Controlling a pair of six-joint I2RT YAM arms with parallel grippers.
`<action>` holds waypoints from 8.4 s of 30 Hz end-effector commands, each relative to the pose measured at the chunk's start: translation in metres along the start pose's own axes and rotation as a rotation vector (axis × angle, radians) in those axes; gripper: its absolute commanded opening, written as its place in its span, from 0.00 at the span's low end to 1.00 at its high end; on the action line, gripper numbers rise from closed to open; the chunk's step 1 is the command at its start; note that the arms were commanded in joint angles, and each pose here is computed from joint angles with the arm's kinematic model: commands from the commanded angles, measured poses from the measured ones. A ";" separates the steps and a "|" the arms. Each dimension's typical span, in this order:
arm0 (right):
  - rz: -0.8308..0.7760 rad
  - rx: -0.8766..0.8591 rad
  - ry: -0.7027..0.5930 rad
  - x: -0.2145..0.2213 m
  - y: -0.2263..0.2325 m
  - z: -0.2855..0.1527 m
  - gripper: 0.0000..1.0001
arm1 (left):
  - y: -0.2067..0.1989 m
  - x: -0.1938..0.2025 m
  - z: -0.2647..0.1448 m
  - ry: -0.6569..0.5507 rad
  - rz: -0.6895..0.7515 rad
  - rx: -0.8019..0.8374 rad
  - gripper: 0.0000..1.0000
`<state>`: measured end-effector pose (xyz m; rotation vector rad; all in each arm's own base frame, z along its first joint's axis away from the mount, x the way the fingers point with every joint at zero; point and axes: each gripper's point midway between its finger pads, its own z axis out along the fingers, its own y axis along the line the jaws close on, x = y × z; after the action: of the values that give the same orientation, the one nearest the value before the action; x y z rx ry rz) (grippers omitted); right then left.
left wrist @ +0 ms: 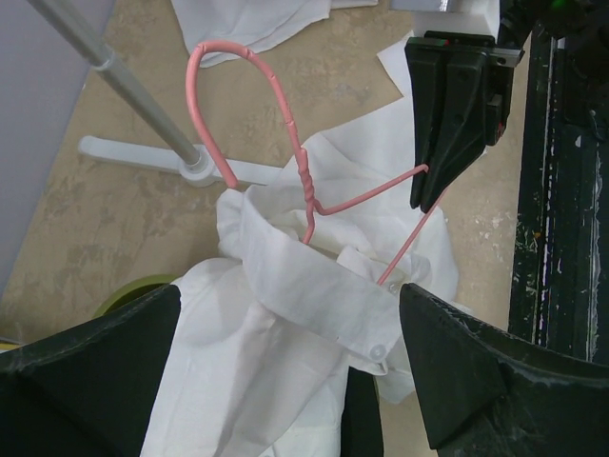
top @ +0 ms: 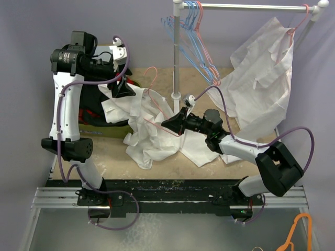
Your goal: Place the shirt on the hanger
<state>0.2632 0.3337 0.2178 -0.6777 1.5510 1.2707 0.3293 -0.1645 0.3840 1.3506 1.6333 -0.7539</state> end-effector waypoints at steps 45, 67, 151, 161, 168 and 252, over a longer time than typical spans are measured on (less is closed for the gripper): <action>-0.126 -0.025 -0.083 -0.046 0.011 0.009 0.00 | -0.028 0.046 0.052 0.056 -0.019 0.216 0.36; -0.146 -0.075 -0.164 -0.085 0.061 -0.028 0.64 | -0.079 0.013 0.018 0.012 -0.079 -0.014 0.00; 0.119 0.368 -0.139 -0.125 0.004 -0.073 0.00 | -0.032 0.049 -0.092 0.259 0.032 -0.541 0.00; 0.155 0.219 0.048 -0.126 0.081 0.000 0.00 | -0.003 0.004 -0.086 0.057 -0.054 -0.631 0.00; 0.145 -0.040 -0.144 -0.209 0.136 0.053 0.00 | -0.010 -0.037 -0.093 -0.062 -0.052 -0.610 0.00; -0.406 -0.325 0.209 -0.119 0.107 0.019 0.16 | -0.099 -0.027 -0.023 -0.055 0.283 -0.049 0.00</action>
<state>0.2360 0.3530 0.3262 -1.2789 1.4402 1.1212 0.2312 -0.1669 0.3920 1.4635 1.4828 -0.5355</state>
